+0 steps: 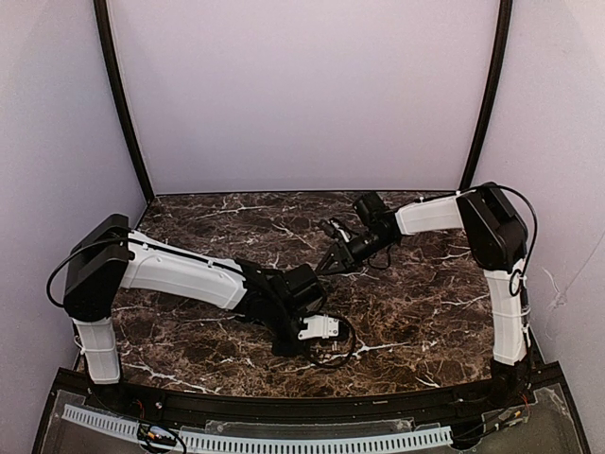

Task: Load the batteries into the remote control
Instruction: Pick up the battery from the center of the board, then adjust the remote control without the battery cover at the center of the board.

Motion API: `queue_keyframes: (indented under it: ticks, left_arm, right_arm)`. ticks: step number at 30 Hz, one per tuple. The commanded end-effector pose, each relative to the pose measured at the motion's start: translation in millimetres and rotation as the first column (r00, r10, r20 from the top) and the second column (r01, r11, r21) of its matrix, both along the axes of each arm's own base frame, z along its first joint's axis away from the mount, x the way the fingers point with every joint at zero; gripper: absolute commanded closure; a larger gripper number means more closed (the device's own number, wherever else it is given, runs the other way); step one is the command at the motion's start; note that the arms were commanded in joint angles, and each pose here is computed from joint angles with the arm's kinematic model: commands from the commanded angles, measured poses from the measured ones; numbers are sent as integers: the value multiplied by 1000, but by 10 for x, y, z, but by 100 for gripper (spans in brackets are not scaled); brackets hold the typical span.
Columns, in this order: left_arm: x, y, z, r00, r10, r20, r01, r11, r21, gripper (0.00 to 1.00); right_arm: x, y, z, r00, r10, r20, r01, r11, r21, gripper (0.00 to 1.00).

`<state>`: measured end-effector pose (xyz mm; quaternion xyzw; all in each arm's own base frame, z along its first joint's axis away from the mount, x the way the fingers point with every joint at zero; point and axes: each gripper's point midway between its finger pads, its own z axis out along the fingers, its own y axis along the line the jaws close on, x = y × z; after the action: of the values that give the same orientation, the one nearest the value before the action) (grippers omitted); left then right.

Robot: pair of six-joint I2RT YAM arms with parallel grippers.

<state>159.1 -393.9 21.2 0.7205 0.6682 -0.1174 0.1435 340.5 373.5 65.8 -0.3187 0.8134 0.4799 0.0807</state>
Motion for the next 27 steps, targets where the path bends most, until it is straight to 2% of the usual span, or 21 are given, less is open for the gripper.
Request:
queue_keyframes:
  ticks: [1, 4, 11, 18, 21, 22, 24, 27]
  left_arm:
    - [-34, 51, 4, 999, 29, -17, -28, 999, 37, 95]
    - [-23, 43, 61, 997, 76, -30, -76, 997, 26, 99]
    - [164, 65, 433, 960, 256, -117, -262, 964, -39, 100]
    - [747, 403, 813, 842, 517, -151, -535, 836, -121, 100]
    - [914, 487, 919, 797, 576, -184, -601, 786, -145, 100]
    - [972, 517, 929, 785, 590, -190, -617, 774, -145, 100]
    - [1025, 550, 911, 767, 609, -200, -637, 759, -132, 100]
    - [1016, 555, 859, 749, 621, -233, -654, 749, -107, 100]
  right_arm:
    - [-91, -20, -85, 1000, 1, -6, -2, 1000, -25, 58]
    - [-131, -45, -121, 1000, 1, -7, -1, 999, -40, 59]
    - [-257, -88, -124, 1000, 5, -17, -6, 999, -48, 62]
    - [-406, -86, -29, 1000, 15, -27, -16, 999, -35, 65]
    - [-484, -90, 78, 999, 33, -43, -33, 999, 6, 67]
    - [-480, -108, 92, 999, 25, -34, -25, 1000, 1, 64]
    - [-366, -177, 98, 1000, -17, -13, 16, 1000, -8, 52]
    - [-131, -164, 110, 999, -45, -7, 45, 999, 5, 48]
